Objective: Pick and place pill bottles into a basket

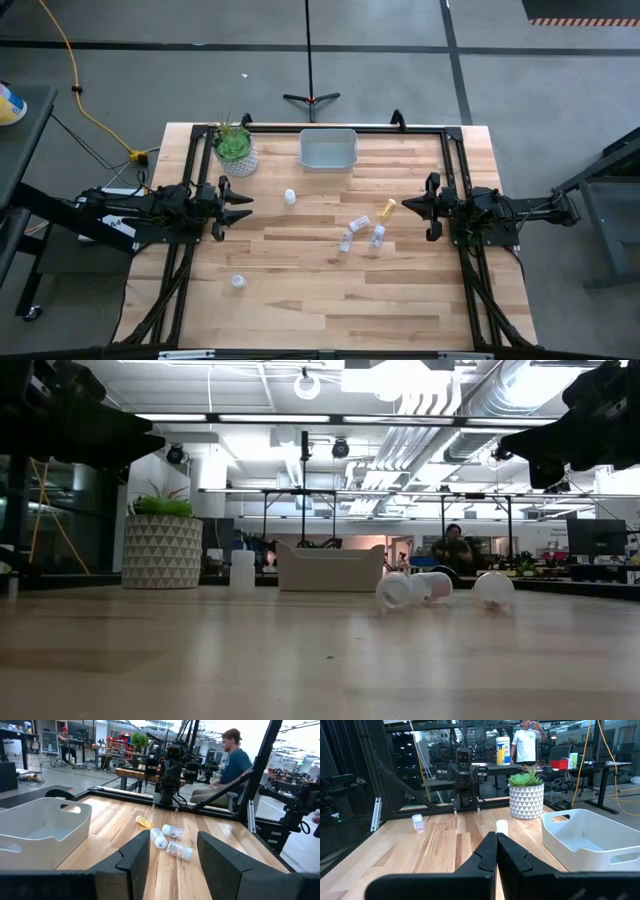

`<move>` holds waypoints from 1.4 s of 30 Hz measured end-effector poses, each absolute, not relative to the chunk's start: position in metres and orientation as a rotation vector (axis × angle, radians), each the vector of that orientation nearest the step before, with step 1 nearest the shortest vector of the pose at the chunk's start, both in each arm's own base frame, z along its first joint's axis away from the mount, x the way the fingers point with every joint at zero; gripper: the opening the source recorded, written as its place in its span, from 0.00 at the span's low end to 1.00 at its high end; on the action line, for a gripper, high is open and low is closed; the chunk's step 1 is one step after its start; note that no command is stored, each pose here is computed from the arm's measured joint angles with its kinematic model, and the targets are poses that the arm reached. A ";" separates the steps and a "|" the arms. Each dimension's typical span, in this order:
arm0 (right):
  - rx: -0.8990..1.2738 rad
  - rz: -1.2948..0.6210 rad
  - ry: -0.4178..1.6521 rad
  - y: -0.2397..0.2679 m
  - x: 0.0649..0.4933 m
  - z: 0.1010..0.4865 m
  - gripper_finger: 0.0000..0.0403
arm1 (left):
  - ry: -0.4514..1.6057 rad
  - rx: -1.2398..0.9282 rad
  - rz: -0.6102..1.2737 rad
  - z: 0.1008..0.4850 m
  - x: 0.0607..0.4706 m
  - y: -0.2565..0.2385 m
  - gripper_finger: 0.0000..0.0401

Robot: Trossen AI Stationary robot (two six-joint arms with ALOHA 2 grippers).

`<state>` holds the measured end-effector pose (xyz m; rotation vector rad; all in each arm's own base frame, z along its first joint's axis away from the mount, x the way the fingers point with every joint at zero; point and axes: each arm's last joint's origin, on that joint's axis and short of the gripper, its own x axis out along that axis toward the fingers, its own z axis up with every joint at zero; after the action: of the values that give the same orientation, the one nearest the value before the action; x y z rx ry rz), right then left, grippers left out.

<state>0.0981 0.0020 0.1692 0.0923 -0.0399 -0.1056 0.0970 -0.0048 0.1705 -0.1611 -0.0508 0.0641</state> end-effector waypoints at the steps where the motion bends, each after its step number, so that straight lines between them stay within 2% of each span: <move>1: 0.092 -0.105 -0.040 0.002 0.098 0.169 0.00 | -0.051 -0.161 0.064 0.171 0.097 -0.005 0.49; 4: 0.092 -0.106 -0.040 0.002 0.098 0.169 0.00 | -0.055 -0.172 0.088 0.171 0.097 -0.004 0.49; 8: 0.103 -0.105 -0.043 0.002 0.098 0.169 0.00 | -0.065 -0.311 0.095 0.171 0.097 -0.004 0.49; 13: 0.457 -0.065 -0.106 0.003 0.098 0.175 0.00 | -0.093 -0.531 0.135 0.171 0.097 -0.002 0.49; 17: 0.725 -0.034 -0.183 0.002 0.096 0.183 0.00 | -0.097 -0.600 0.133 0.171 0.097 -0.002 0.49; 23: 0.804 -0.077 -0.213 0.001 0.096 0.184 0.00 | -0.099 -0.619 0.132 0.171 0.097 -0.002 0.49; 27: 0.866 -0.145 -0.308 -0.002 0.095 0.189 0.02 | -0.109 -0.618 0.157 0.171 0.097 -0.002 0.49; 31: 0.853 -0.112 -0.504 -0.004 0.090 0.208 0.11 | -0.124 -0.617 0.194 0.172 0.096 0.000 0.49; 33: 0.838 -0.113 -0.534 -0.004 0.090 0.215 0.19 | -0.125 -0.618 0.195 0.172 0.096 0.000 0.49; 38: 0.842 -0.249 -0.338 -0.004 0.105 0.227 0.38 | -0.125 -0.618 0.195 0.172 0.096 0.000 0.49; 42: 0.950 -0.431 -0.182 -0.006 0.121 0.236 0.45 | -0.125 -0.618 0.195 0.172 0.096 0.000 0.49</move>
<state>0.1206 -0.0057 0.2360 0.9495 -0.1824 -0.4315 0.0963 -0.0004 0.1719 -0.6175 -0.1248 0.1947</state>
